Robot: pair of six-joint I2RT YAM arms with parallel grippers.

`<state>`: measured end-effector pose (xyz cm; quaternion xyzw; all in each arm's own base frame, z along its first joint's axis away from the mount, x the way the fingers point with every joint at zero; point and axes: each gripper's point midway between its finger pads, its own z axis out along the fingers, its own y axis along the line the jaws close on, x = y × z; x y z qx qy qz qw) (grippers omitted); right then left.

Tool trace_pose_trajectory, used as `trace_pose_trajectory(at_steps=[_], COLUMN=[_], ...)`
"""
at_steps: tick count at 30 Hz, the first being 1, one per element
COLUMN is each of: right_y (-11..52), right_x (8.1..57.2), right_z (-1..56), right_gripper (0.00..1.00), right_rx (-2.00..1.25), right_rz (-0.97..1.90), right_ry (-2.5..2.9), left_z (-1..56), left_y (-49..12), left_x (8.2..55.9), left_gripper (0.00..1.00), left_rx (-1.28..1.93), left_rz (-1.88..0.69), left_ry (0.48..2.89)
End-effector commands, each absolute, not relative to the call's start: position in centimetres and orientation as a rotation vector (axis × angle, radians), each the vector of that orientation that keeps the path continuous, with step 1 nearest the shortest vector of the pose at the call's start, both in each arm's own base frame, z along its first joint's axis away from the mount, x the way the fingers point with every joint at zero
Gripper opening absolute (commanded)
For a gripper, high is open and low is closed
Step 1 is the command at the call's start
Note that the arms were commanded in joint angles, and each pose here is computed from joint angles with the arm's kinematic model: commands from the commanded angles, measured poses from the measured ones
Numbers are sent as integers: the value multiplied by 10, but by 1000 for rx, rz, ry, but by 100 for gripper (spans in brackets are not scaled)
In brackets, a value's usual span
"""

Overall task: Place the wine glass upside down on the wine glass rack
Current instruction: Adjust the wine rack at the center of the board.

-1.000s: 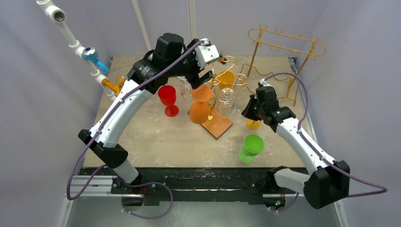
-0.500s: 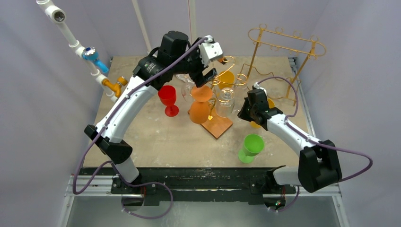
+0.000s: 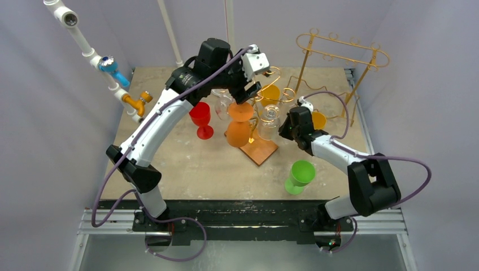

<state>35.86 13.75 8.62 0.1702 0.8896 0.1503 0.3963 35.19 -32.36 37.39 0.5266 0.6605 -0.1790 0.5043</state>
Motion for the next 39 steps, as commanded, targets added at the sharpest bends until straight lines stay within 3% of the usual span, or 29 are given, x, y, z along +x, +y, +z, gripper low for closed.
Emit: trace_pose_trajectory(at_steps=[1,6,15,39], right_y=[142,140,127,138], right_x=[345,333,325,332], right_z=[49,44,87,31], right_gripper=[0,0,0,0], right_rx=[478,502,508,655], right_rz=[358,352,356,470], right_ry=[2344,2339,2240,2185], left_z=[382,380,381,381], left_y=[-322,-322,-320,-317], left_x=[352,351,348,351], left_gripper=[72,71,71,67], left_rx=[1250,1259,1257,1275], left_rz=[-426,-423,-421,-386], left_ry=[1581,1580,1567,1557])
